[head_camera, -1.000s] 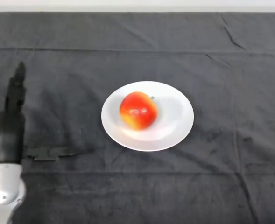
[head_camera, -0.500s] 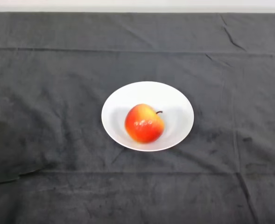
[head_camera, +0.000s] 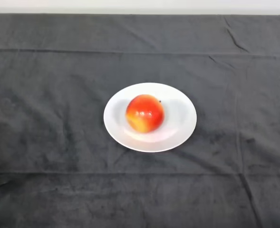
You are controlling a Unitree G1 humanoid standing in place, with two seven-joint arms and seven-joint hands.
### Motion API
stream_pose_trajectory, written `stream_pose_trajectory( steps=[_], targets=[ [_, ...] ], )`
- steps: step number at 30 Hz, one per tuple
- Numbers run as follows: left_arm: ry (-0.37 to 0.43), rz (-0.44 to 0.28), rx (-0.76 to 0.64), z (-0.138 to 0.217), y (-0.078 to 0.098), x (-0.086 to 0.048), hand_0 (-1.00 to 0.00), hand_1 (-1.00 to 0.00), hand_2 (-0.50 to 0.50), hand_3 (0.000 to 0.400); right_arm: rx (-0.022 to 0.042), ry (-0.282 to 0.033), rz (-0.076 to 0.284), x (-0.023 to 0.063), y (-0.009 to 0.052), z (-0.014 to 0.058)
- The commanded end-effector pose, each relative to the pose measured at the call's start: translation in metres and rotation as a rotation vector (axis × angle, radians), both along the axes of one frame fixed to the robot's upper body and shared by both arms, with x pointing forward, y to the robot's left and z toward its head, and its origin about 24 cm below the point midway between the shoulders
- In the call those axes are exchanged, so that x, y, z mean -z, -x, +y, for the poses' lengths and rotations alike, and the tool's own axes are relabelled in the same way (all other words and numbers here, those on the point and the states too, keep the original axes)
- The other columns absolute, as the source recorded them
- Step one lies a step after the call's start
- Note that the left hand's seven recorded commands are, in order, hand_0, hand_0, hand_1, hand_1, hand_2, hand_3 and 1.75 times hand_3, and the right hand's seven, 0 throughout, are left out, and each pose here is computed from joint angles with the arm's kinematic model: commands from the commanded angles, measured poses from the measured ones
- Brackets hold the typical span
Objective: Move the apple to the plate
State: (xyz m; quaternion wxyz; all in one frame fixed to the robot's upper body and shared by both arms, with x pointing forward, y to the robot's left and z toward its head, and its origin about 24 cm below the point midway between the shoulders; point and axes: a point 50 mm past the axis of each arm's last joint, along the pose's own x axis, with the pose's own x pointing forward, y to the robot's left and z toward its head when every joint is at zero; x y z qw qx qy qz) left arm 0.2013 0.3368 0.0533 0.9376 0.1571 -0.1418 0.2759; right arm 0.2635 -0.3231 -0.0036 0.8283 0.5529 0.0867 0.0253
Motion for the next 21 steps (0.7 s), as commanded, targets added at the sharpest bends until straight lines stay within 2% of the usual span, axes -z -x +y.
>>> stream_pose_trajectory(
  steps=[1,11,21],
  targets=[
    [-0.039,-0.017,-0.042,0.021,0.006,-0.012,0.00,0.00,0.00,0.000,0.0136,-0.014,0.009,0.0029,0.0025,-0.0001],
    [0.001,-0.048,-0.151,0.046,0.018,-0.010,0.00,0.00,0.00,0.000,0.0136,-0.015,0.009,0.0028,0.0026,-0.0002],
    [0.035,-0.047,-0.224,0.061,0.023,-0.004,0.00,0.00,0.00,0.000,0.0135,-0.017,0.008,0.0027,0.0026,-0.0003]
  ],
)
